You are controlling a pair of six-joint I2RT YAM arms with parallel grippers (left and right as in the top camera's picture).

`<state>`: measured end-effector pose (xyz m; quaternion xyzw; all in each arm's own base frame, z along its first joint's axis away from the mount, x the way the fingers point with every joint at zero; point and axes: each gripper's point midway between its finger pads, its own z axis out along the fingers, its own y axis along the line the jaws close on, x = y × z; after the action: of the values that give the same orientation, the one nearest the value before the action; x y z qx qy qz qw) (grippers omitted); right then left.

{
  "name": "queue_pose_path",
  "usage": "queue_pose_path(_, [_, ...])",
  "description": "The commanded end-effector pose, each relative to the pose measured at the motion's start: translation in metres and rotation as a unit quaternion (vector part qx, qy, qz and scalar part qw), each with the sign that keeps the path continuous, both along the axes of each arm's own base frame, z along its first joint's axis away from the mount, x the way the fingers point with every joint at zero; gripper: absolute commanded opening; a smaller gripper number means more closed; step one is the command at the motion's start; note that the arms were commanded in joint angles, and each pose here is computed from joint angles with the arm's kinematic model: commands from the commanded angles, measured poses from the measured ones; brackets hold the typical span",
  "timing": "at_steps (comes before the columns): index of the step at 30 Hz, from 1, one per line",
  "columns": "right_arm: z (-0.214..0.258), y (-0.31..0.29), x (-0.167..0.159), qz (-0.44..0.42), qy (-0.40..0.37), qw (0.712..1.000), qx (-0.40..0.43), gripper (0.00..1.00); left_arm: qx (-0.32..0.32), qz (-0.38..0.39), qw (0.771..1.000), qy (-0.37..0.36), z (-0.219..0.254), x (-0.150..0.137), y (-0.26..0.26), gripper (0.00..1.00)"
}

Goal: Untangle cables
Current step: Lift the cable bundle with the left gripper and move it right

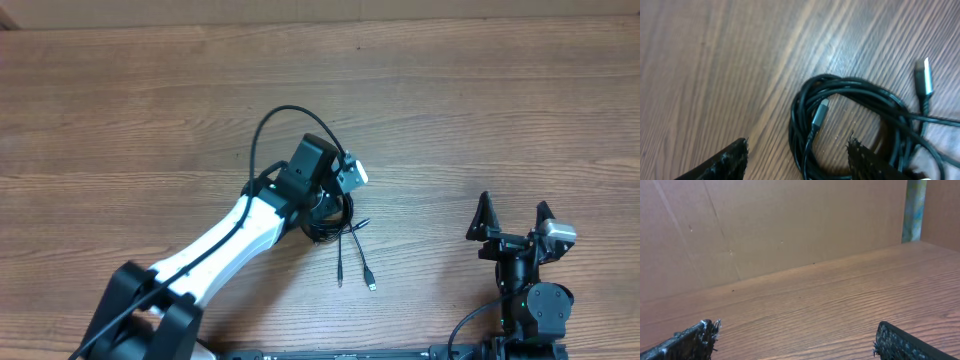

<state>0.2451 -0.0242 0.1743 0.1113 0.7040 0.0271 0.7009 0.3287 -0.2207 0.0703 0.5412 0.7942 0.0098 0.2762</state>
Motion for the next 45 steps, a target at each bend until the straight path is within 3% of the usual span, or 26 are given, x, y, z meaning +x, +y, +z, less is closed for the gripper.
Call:
queue_pose_path(1, [-0.003,-0.002,0.000,-0.006,0.001,1.000,-0.001,1.00,0.032,-0.060,0.998,-0.008,-0.024,0.011,-0.008,0.64])
queue_pose_path(13, [-0.003,-0.002,0.000,-0.006,0.001,1.000,-0.001,1.00,-0.032,-0.106,0.993,0.048,-0.067,0.001,-0.040,0.53])
queue_pose_path(16, [-0.003,-0.002,0.000,-0.006,0.001,1.000,-0.001,1.00,-0.025,-0.106,0.992,0.062,-0.083,-0.001,-0.039,0.30])
queue_pose_path(17, [-0.003,-0.002,0.000,-0.006,0.001,1.000,-0.001,1.00,-0.023,-0.105,0.992,0.065,-0.087,-0.001,-0.038,0.11])
queue_pose_path(18, [-0.003,-0.002,0.000,-0.006,0.001,1.000,0.000,1.00,-0.021,-0.105,0.992,0.067,-0.089,-0.002,-0.038,0.04])
queue_pose_path(25, [-0.003,-0.002,0.000,-0.006,0.001,1.000,-0.001,1.00,-0.042,-0.044,0.996,0.059,-0.079,0.009,-0.038,0.04])
queue_pose_path(29, [-0.003,-0.002,0.000,-0.006,0.001,1.000,-0.001,1.00,-0.096,0.023,0.994,0.054,-0.046,0.016,-0.042,0.04])
queue_pose_path(37, [-0.003,-0.002,0.000,-0.006,0.001,1.000,-0.001,1.00,-0.204,0.122,0.970,0.046,0.024,0.021,-0.046,0.04])
queue_pose_path(45, [-0.003,-0.002,0.000,-0.006,0.001,1.000,-0.001,1.00,-0.227,0.198,0.949,0.098,0.030,0.007,-0.037,0.04])
